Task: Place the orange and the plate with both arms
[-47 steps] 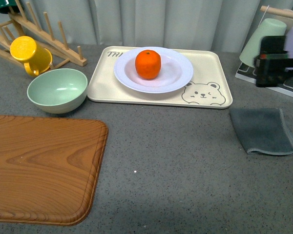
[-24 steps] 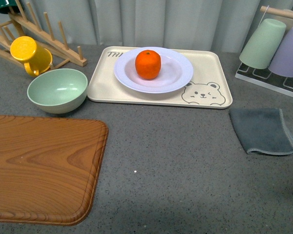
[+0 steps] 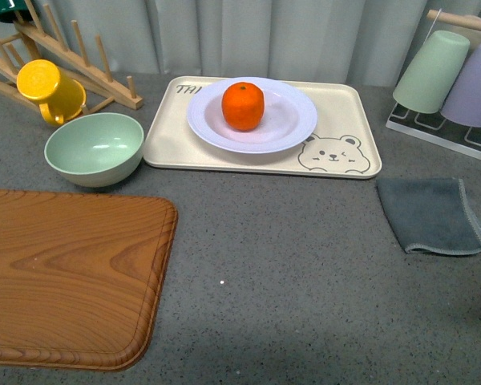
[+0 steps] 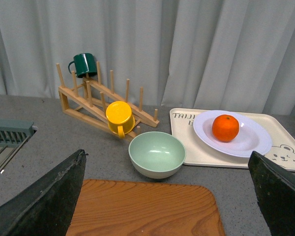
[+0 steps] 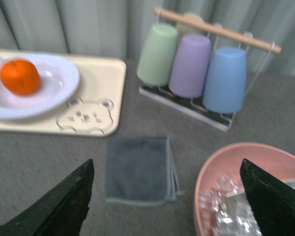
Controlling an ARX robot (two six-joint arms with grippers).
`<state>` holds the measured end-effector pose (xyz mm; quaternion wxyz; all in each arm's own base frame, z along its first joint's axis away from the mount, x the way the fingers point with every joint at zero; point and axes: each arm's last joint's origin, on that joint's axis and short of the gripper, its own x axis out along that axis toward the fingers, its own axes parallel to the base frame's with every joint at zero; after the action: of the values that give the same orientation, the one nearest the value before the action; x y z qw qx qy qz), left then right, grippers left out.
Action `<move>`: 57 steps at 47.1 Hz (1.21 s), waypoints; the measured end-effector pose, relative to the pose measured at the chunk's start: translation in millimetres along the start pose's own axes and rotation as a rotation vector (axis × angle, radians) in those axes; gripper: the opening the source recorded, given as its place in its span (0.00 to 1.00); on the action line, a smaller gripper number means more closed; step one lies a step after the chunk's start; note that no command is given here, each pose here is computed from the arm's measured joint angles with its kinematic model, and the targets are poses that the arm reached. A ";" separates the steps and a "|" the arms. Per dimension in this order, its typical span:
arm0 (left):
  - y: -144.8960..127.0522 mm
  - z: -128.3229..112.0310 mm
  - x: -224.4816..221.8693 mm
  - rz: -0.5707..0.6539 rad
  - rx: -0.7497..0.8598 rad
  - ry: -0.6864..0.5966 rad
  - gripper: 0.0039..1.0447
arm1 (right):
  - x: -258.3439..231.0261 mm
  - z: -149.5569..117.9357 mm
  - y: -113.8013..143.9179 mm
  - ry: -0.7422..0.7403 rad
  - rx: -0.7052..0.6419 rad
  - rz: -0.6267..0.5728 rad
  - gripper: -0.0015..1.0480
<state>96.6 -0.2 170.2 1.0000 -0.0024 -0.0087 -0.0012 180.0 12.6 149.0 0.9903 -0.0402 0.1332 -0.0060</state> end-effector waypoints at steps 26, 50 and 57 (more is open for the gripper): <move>0.0 0.0 0.0 0.000 0.000 0.000 0.94 | -37.4 2.2 -13.4 -0.253 0.070 0.012 0.03; 0.0 0.0 0.0 0.000 0.000 0.000 0.94 | -58.4 2.3 -13.9 -0.272 0.071 0.012 0.01; 0.0 0.0 0.0 0.000 0.000 0.000 0.94 | -63.9 1.6 -14.0 -0.276 0.071 0.011 0.01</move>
<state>96.6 -0.2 170.2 1.0000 -0.0024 -0.0087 -0.0012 118.8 0.3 168.5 1.0000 -0.0049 -0.0041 0.0006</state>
